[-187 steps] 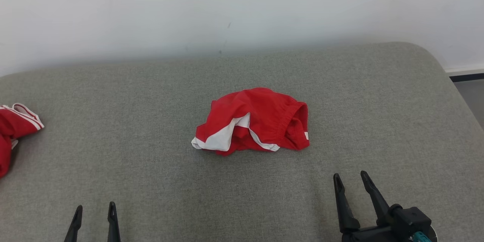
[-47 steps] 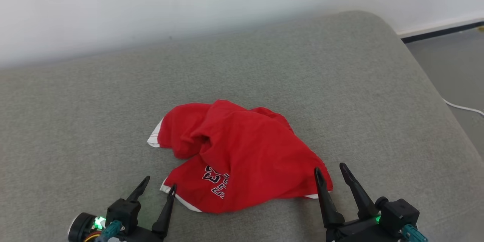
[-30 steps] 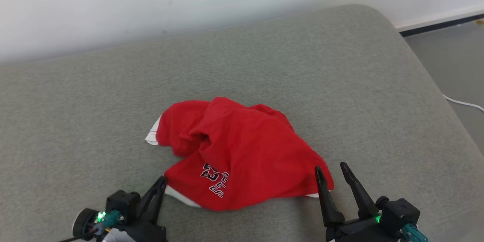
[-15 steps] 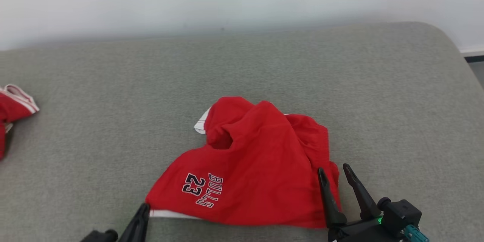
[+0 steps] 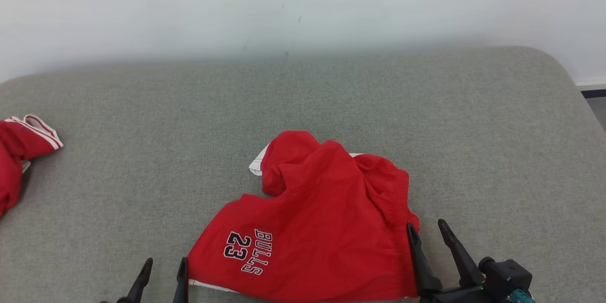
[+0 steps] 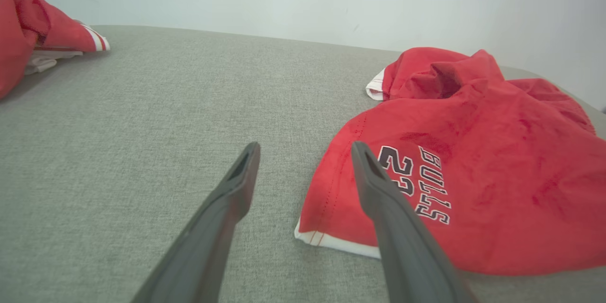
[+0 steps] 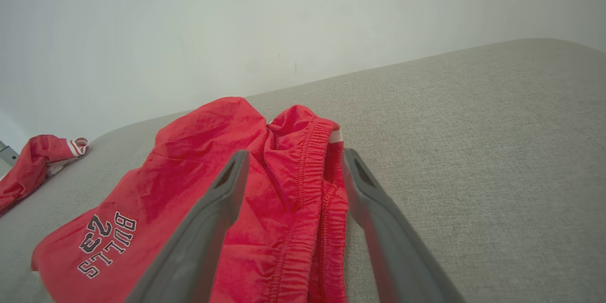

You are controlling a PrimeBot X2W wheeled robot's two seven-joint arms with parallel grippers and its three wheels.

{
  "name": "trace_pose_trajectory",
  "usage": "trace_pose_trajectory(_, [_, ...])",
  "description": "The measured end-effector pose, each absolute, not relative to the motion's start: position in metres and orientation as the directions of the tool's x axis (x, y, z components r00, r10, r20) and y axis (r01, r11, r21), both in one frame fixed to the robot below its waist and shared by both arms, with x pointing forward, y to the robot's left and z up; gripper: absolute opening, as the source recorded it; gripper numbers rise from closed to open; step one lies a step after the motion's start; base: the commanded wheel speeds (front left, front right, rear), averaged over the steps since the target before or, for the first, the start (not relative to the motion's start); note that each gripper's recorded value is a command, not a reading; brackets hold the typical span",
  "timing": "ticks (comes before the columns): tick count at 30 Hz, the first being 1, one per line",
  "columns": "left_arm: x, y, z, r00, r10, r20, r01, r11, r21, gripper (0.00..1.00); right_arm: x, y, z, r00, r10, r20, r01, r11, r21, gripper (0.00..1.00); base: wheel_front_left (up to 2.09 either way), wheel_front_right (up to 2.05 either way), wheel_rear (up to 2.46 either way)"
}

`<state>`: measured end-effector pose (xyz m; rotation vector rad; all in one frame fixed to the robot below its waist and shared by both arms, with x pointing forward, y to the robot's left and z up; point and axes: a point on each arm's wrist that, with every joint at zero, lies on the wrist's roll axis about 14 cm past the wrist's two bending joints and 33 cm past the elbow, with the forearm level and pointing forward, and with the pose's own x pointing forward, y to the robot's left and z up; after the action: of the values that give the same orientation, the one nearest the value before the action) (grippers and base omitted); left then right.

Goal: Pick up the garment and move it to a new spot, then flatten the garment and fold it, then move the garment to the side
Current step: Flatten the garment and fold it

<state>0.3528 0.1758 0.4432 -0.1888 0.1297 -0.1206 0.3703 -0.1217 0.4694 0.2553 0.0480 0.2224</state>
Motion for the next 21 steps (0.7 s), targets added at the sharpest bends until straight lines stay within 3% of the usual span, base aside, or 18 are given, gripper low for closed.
trace_pose_trajectory(8, [0.353, 0.184, 0.488, 0.996, -0.089, 0.026, 0.090, 0.992, -0.087, 1.00, 0.365, -0.137, 0.459, 0.978, 0.199, -0.059, -0.180, 0.955, 0.236, 1.00, 0.00, 0.00, 0.00])
trace_pose_trajectory(13, [0.343, 0.213, 0.486, 0.999, 0.027, 0.018, -0.026, 0.997, -0.069, 1.00, 0.379, -0.136, 0.459, 0.974, 0.216, -0.064, -0.199, 0.957, 0.211, 1.00, 0.00, 0.00, 0.00])
trace_pose_trajectory(21, [0.334, 0.229, 0.470, 0.995, 0.094, -0.032, -0.096, 0.993, -0.070, 1.00, 0.408, -0.122, 0.455, 0.956, 0.275, -0.100, -0.255, 0.951, 0.178, 1.00, 0.00, 0.00, 0.00])
